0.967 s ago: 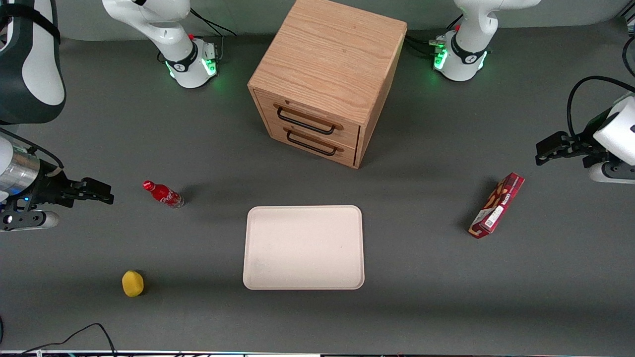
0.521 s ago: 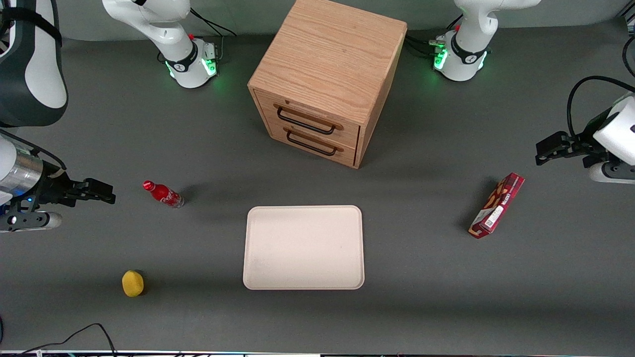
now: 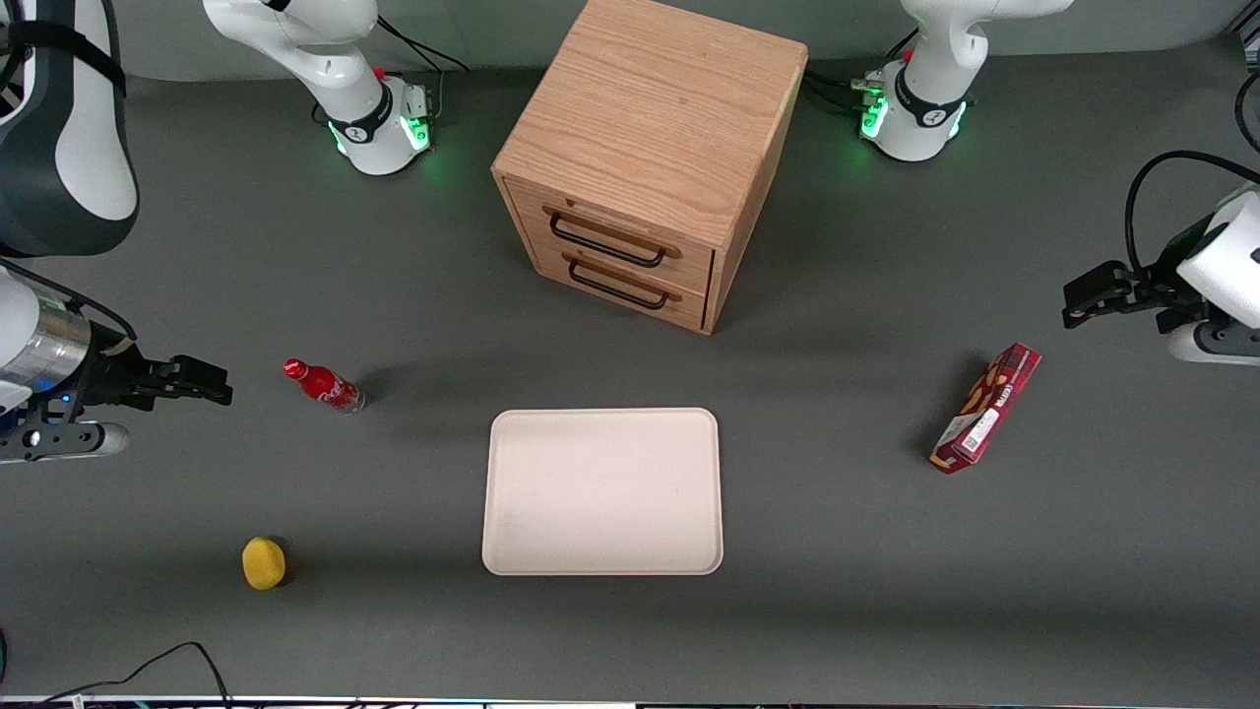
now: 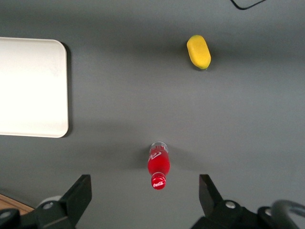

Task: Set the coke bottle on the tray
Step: 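Lower the right gripper around the red Coca-Cola bottle and close it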

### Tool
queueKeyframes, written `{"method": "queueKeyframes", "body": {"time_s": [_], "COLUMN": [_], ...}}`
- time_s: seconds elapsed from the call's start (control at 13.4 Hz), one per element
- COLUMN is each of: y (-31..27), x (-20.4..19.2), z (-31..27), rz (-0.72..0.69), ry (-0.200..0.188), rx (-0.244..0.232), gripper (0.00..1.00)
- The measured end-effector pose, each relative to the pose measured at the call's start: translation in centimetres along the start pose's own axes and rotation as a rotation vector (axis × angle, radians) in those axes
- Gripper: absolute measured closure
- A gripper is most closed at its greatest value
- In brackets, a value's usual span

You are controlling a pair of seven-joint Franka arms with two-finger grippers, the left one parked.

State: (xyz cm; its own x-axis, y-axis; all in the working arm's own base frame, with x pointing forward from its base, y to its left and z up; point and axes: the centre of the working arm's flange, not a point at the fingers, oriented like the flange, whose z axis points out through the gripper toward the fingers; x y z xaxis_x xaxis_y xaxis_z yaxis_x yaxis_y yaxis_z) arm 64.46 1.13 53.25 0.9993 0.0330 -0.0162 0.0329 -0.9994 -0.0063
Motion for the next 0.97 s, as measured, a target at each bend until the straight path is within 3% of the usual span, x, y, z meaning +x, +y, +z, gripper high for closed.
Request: {"method": "queueKeyframes", "body": {"time_s": [0.37,0.6,0.97], "y": [-0.1,-0.3,-0.4], "x": [0.2,-0.4,-1.5], "z": [2.3,6.5,12.2], "rz": [-0.001,-0.005,-0.007], "ry": [0.023,0.086,0.104], "rx": [0.0,-0.002,-0.002], "gripper": [0.0,0.0,0.02]}}
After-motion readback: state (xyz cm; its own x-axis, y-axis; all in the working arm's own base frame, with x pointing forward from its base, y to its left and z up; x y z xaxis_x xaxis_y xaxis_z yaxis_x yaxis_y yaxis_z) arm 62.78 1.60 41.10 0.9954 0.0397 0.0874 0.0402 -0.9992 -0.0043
